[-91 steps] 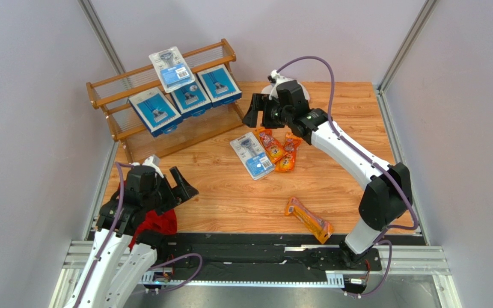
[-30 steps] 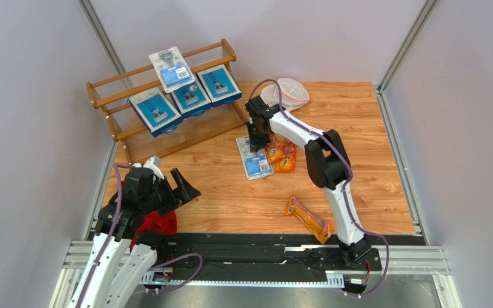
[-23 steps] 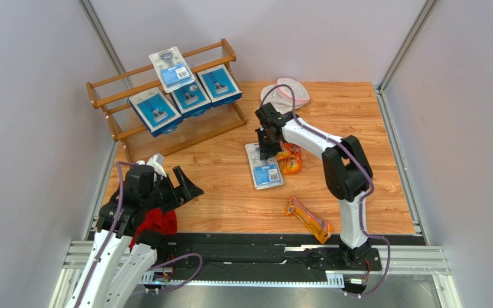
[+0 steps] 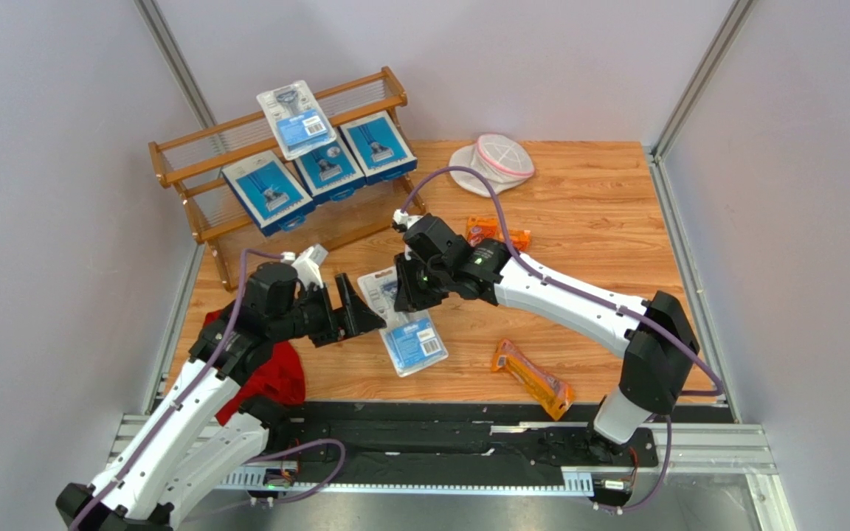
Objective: Place and organize the shaving razors onto the shelf
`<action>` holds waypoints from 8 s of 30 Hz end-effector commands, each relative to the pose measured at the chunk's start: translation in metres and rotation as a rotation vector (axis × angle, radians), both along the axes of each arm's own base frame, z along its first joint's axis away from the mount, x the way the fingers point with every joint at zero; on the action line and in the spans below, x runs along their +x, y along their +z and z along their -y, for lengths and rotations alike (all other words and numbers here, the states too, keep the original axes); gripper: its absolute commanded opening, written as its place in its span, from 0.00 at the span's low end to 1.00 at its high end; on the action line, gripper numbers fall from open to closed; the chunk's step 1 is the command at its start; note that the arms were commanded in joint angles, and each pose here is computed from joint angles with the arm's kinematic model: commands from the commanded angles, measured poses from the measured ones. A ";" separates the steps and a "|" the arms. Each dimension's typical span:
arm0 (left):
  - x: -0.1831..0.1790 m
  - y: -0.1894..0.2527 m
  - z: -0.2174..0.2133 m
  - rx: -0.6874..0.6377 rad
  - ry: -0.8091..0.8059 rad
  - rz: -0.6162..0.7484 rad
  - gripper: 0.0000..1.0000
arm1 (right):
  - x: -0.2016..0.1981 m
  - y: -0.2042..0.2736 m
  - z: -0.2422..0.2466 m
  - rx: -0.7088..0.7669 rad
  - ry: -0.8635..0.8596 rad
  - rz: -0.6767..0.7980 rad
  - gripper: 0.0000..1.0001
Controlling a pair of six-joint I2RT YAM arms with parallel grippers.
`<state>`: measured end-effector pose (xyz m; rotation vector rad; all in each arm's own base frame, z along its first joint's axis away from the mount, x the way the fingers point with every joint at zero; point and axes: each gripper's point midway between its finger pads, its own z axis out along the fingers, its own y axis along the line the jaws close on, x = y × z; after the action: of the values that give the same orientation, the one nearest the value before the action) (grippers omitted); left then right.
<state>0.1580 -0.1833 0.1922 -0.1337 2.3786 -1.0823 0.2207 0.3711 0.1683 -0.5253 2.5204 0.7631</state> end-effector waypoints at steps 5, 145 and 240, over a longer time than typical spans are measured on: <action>0.010 0.004 0.010 -0.018 0.017 0.042 0.77 | -0.020 0.062 -0.024 0.193 0.033 0.032 0.00; 0.032 0.032 -0.059 0.252 0.316 0.138 0.85 | -0.059 0.138 0.064 0.993 -0.325 0.182 0.00; -0.005 0.062 -0.132 0.557 0.316 0.307 0.91 | 0.323 0.201 -0.068 1.174 -0.466 0.088 0.08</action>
<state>0.1522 -0.0523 0.2400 -0.1412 2.2389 -0.2395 0.5364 0.4428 0.3528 0.3838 1.6556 1.6601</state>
